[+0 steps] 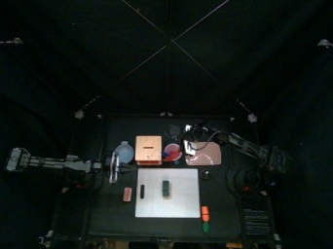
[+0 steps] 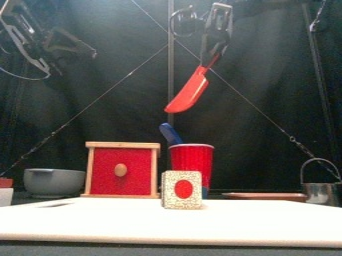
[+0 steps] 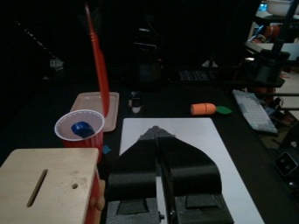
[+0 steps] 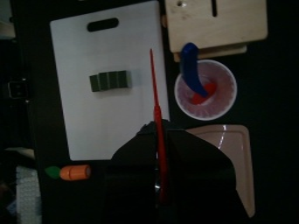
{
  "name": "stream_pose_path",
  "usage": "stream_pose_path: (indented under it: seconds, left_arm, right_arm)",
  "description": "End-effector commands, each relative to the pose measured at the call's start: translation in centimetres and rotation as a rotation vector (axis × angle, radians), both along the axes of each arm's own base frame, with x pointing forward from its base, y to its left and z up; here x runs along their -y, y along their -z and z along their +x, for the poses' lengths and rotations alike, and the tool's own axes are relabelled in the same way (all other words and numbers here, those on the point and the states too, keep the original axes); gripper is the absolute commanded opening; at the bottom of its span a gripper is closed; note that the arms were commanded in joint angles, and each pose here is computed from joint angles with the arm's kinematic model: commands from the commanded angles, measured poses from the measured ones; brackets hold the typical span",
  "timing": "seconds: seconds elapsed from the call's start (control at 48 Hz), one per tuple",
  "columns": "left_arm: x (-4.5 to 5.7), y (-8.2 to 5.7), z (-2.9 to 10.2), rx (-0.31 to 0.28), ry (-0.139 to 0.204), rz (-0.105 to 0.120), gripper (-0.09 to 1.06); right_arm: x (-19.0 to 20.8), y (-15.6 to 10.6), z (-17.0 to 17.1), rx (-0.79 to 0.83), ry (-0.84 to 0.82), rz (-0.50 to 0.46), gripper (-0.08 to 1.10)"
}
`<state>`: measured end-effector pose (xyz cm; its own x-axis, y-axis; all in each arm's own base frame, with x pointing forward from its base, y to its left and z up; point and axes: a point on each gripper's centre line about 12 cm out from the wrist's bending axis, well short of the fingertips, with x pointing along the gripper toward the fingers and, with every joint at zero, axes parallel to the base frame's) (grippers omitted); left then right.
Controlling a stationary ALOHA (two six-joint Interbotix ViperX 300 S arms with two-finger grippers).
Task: Cut the sushi into 4 pieces with the knife
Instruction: Grasp knife edge with left hand
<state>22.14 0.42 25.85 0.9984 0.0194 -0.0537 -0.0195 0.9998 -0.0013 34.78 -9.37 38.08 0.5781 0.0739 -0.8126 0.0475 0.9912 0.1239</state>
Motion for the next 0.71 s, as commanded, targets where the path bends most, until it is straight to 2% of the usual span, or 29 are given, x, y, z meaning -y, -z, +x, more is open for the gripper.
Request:
stream_pose_path:
  seconds: [0.021,0.188,0.333,0.479,0.708]
  left_arm:
    - [-0.1,-0.9,0.2,0.043,-0.003,0.004,0.29]
    - [-0.1,-0.9,0.1,0.073,-0.001,0.012,0.3]
    - [-0.1,-0.6,-0.1,0.096,-0.004,0.009,0.35]
    - [-0.1,-0.2,0.1,0.084,-0.005,0.009,0.48]
    - [-0.2,0.9,1.5,0.024,-0.009,0.005,0.73]
  right_arm:
    - [-1.0,-0.5,-1.1,0.115,0.01,-0.059,0.02]
    - [-3.1,4.1,-2.1,0.265,0.026,-0.128,0.02]
    - [-4.6,7.0,-3.4,0.448,0.045,-0.184,0.02]
    - [-5.7,8.1,-4.7,0.605,0.057,-0.22,0.02]
    - [-6.3,9.7,-5.2,0.676,0.067,-0.232,0.02]
